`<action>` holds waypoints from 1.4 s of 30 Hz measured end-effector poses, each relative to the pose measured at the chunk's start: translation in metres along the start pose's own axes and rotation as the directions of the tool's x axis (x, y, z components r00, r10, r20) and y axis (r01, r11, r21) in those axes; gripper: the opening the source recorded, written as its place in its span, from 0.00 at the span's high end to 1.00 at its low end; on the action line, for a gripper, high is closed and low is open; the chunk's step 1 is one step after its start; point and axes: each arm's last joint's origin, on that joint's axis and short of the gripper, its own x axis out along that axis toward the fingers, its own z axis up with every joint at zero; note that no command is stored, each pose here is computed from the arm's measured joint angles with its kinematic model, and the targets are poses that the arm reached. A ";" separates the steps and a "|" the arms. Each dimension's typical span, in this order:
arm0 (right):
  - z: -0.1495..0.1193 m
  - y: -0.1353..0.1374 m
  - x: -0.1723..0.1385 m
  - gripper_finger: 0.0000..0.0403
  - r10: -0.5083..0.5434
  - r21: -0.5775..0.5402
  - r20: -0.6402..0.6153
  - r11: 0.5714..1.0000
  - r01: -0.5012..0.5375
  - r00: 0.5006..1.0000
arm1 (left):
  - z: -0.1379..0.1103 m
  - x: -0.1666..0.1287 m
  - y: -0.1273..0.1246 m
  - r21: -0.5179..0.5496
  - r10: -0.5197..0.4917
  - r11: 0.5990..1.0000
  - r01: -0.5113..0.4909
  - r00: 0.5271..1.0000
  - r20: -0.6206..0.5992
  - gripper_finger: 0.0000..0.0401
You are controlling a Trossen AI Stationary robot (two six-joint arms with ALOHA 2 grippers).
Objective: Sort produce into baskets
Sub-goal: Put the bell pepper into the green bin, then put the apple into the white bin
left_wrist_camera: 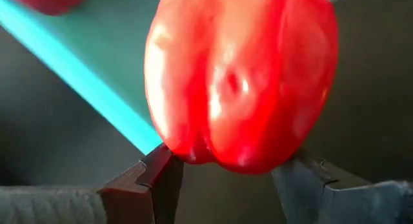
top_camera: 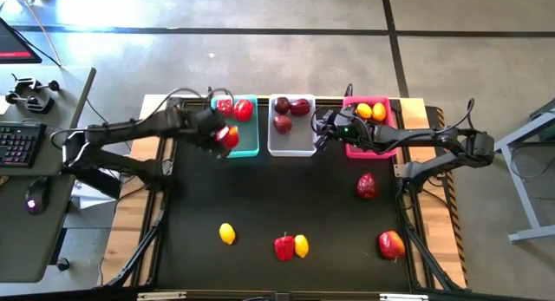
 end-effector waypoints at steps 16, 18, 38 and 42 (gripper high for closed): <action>0.000 0.000 0.000 1.00 0.008 0.011 -0.002 1.000 -0.008 1.000 | 0.053 0.068 0.065 -0.035 0.070 0.997 -0.072 0.996 -0.063 0.53; 0.000 0.000 0.000 1.00 0.008 0.011 -0.003 1.000 -0.008 1.000 | 0.055 0.071 0.066 -0.023 0.073 0.997 -0.075 0.994 -0.080 0.53; -0.001 0.000 0.000 1.00 0.010 0.009 -0.009 1.000 -0.010 1.000 | 0.059 0.085 0.069 0.065 0.141 0.989 -0.132 0.977 -0.160 0.37; -0.001 0.000 0.000 1.00 0.010 0.009 -0.009 1.000 -0.010 1.000 | 0.058 0.084 0.068 0.094 0.166 0.984 -0.153 0.973 -0.159 0.35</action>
